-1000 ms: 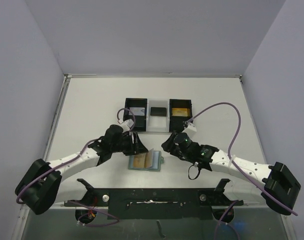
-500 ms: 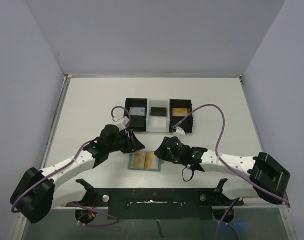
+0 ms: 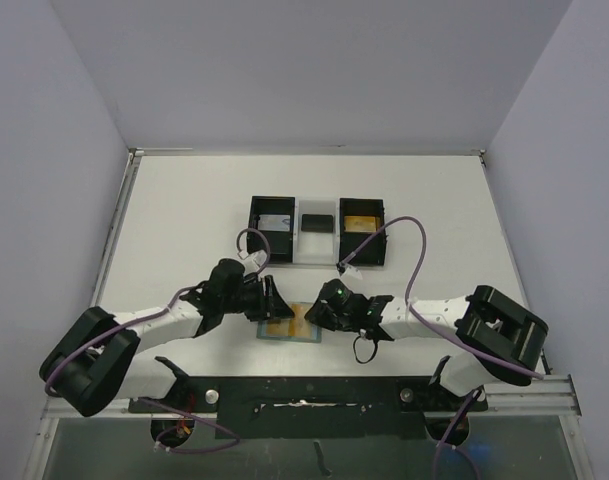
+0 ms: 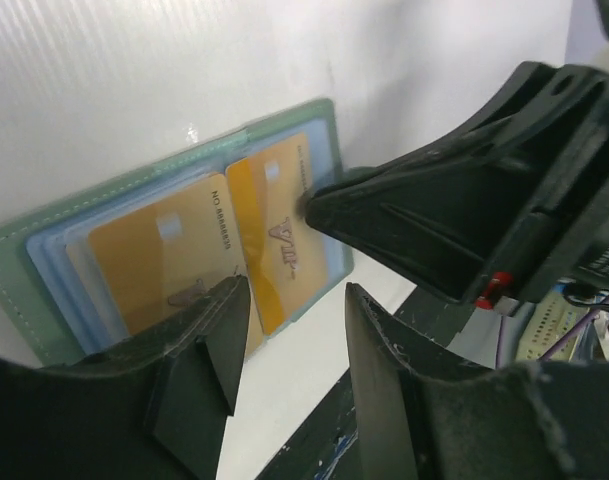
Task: Take the credit cards out of the card holder
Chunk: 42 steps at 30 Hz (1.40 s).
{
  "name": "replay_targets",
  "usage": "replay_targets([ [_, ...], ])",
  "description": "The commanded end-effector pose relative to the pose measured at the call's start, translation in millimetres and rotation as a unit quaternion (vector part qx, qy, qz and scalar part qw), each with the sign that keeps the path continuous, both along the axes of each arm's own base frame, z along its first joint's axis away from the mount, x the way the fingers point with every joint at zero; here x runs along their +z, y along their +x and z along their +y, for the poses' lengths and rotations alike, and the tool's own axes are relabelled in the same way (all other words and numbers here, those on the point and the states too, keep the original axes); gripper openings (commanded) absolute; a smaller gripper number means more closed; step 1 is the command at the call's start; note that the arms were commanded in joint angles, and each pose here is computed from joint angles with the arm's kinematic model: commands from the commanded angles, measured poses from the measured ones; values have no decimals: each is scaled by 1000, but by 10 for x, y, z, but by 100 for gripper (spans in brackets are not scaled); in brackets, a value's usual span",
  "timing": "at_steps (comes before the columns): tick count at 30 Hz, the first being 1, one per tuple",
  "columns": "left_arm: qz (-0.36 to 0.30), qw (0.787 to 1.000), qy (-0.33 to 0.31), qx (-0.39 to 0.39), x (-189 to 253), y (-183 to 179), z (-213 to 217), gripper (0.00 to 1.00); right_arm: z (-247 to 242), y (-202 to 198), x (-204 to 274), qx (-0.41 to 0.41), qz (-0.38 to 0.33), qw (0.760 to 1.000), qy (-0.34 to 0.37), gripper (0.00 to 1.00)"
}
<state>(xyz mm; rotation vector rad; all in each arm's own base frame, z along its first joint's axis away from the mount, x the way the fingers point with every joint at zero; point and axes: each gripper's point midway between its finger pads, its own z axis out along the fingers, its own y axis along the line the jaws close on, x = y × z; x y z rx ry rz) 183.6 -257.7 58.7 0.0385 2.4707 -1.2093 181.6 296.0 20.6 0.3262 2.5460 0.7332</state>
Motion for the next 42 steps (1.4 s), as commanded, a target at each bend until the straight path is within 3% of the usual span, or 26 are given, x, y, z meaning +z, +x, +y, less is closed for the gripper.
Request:
replay_targets([
  [1,7,999,-16,-42,-22,-29,-129,41,-24,-78,-171,-18,34,999,-7,15],
  [10,24,999,28,11,-296,44,32,41,-249,-156,-356,-60,55,995,-60,13],
  [18,37,999,18,21,-330,58,2,41,-354,-151,-343,-53,46,995,-74,13],
  [25,37,997,61,39,-440,81,137,40,-215,-58,132,-9,-6,1000,-27,18],
  [30,36,998,52,31,-409,87,101,41,-146,90,391,11,-38,999,1,19],
  [38,43,997,58,19,-458,34,113,41,180,42,273,80,-24,994,74,16],
  [42,51,995,85,18,-564,4,181,41,56,-61,-83,47,37,997,42,15],
])
